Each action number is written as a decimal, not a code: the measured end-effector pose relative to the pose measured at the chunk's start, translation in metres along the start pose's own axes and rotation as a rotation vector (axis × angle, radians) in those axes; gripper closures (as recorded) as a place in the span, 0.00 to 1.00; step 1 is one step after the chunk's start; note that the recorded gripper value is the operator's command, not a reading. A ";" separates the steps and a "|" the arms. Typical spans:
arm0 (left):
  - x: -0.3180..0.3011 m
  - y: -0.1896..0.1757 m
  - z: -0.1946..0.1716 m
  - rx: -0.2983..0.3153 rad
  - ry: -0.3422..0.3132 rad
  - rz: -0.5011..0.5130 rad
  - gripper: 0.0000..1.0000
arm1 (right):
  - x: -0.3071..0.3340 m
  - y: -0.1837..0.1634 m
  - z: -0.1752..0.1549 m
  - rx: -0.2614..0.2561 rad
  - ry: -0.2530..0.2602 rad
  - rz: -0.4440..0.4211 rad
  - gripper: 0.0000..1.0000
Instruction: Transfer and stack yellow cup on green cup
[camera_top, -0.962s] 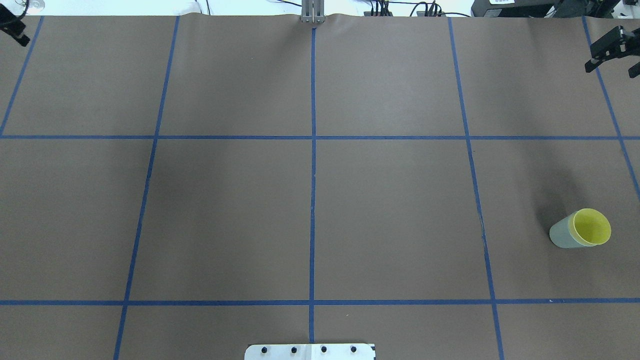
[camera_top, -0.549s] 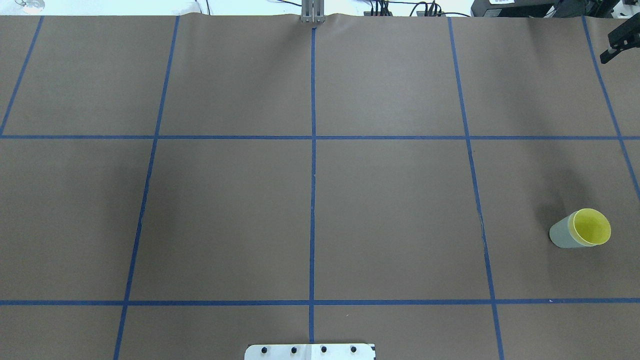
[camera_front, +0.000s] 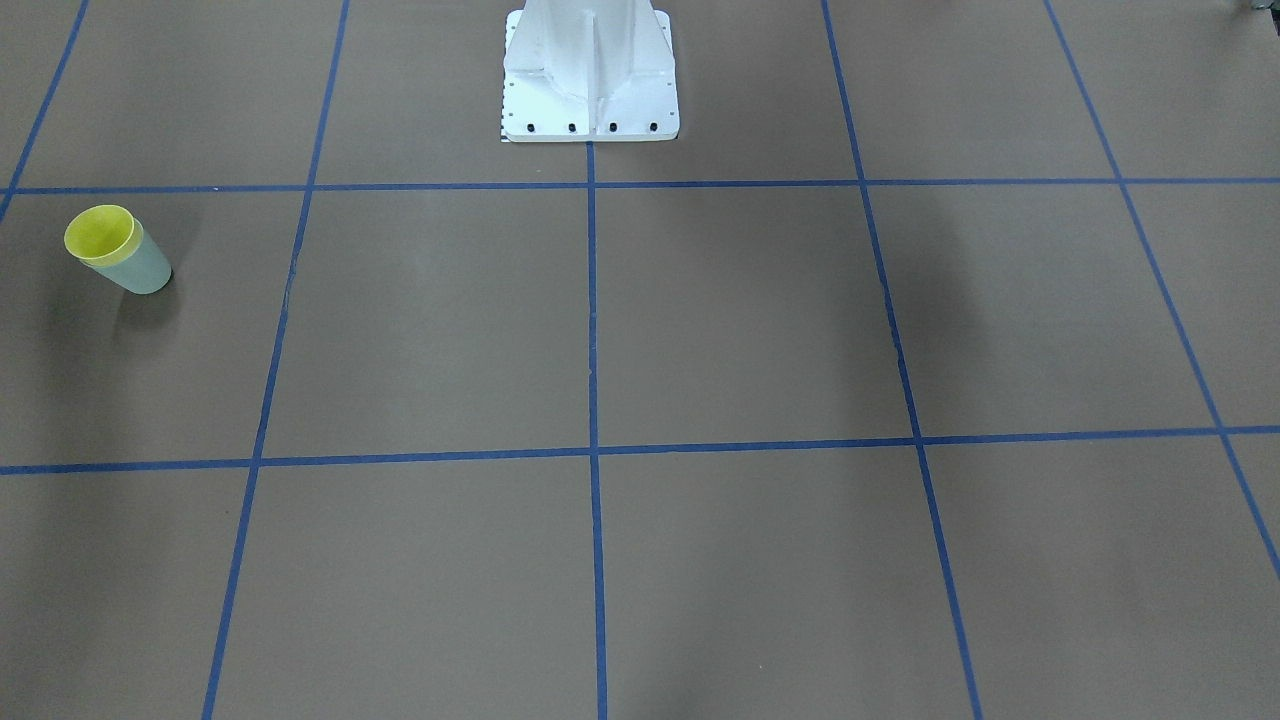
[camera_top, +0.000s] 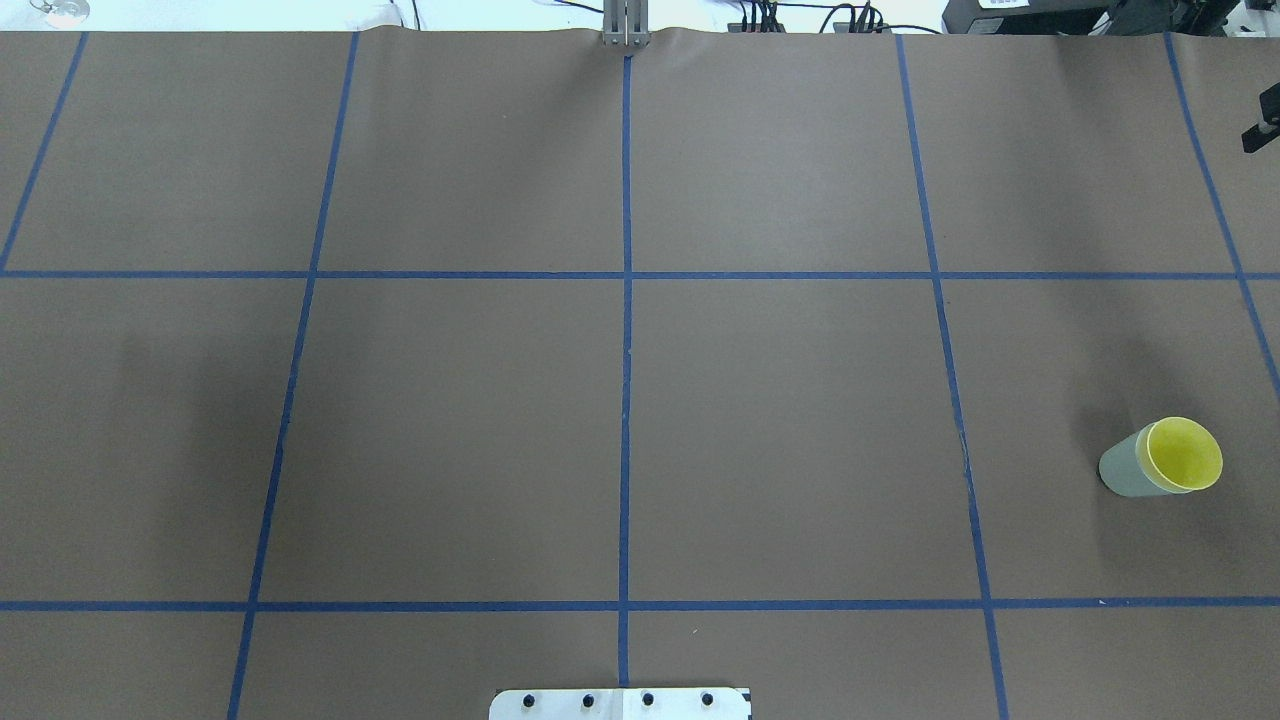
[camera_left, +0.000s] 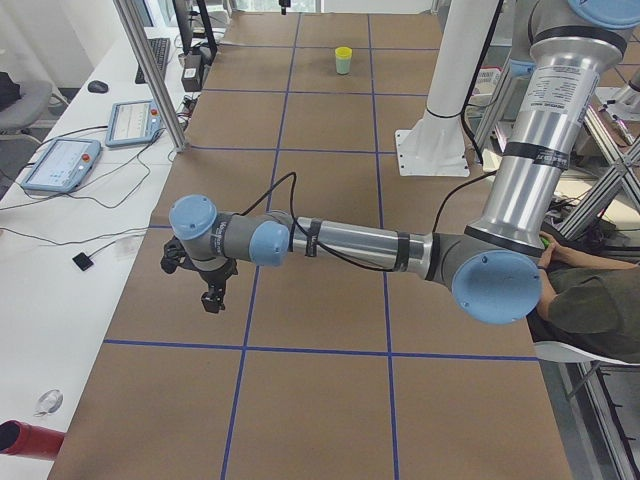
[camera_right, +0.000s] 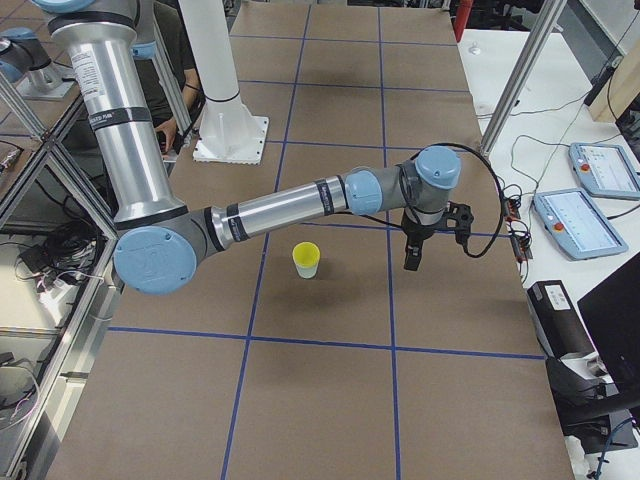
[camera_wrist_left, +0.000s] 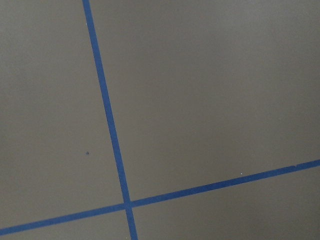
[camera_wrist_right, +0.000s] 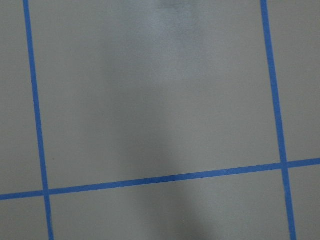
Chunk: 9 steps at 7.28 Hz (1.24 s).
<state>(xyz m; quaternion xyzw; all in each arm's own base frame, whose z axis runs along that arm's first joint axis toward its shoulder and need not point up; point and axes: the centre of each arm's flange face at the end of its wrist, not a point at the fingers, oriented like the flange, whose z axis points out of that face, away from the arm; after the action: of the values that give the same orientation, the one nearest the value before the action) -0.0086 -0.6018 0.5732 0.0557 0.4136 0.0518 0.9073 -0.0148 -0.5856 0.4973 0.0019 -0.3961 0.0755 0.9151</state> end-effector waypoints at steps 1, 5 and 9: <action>-0.001 0.007 0.001 0.000 0.000 -0.010 0.00 | 0.006 0.010 0.001 0.005 0.012 -0.002 0.00; 0.004 0.016 -0.001 0.007 0.011 -0.007 0.00 | 0.000 0.017 0.005 0.001 0.005 -0.019 0.00; 0.015 0.015 -0.009 0.020 0.036 0.004 0.00 | -0.008 0.019 0.015 -0.016 0.005 -0.026 0.00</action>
<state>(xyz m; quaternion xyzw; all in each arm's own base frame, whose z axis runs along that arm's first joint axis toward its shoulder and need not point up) -0.0059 -0.5847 0.5585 0.0649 0.4301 0.0504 0.8990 -0.0338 -0.5693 0.5003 -0.0005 -0.3941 0.0605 0.9171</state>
